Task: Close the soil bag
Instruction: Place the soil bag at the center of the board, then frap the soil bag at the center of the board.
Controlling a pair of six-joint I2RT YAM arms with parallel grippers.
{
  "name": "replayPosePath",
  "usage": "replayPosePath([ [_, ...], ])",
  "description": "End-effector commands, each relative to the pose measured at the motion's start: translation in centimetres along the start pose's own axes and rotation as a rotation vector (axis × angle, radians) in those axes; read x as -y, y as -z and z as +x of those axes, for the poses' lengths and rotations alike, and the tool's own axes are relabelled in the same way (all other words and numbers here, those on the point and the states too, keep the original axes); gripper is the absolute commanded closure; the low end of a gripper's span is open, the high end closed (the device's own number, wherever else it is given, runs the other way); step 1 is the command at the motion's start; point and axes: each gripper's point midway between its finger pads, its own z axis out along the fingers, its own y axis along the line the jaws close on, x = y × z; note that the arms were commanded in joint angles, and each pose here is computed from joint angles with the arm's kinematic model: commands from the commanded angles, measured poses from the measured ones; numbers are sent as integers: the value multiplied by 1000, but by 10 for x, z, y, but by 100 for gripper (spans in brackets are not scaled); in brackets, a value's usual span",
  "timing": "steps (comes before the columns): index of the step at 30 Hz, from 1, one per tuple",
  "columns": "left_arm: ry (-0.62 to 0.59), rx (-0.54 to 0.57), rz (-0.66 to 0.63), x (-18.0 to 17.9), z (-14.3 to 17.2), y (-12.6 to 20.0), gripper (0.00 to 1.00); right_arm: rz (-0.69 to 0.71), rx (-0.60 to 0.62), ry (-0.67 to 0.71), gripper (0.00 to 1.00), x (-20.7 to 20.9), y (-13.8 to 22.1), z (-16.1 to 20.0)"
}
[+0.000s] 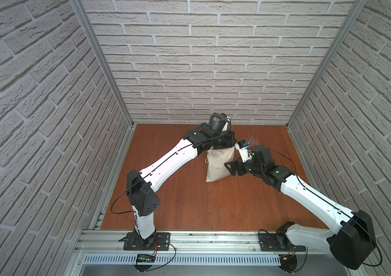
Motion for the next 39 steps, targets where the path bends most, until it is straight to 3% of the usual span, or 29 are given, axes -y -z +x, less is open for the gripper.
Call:
replayPosePath([
  [1, -62, 30, 96, 32, -8, 15, 100, -26, 143, 82, 17, -8, 4, -49],
  [8, -75, 32, 79, 30, -7, 21, 100, -9, 134, 92, 83, -3, -5, -48],
  [10, -76, 30, 74, 29, -6, 21, 100, -11, 140, 80, 94, -3, -6, -47],
  [22, -92, 49, 60, 26, -9, 37, 100, -32, 219, 62, 95, -8, 11, -51],
  [27, -93, 40, 68, 27, -7, 36, 100, -60, 245, 75, 63, -14, 18, -60],
  [33, -98, 32, 74, 30, -4, 37, 100, -38, 198, 82, 51, -11, 6, -68],
  [35, -102, 35, 75, 30, -4, 40, 100, -27, 208, 79, 57, -9, 5, -71],
  [37, -105, 37, 76, 31, -4, 42, 100, -5, 213, 77, 80, -5, 4, -72],
  [39, -104, 37, 76, 31, -3, 43, 100, 9, 212, 71, 96, -2, 3, -72],
])
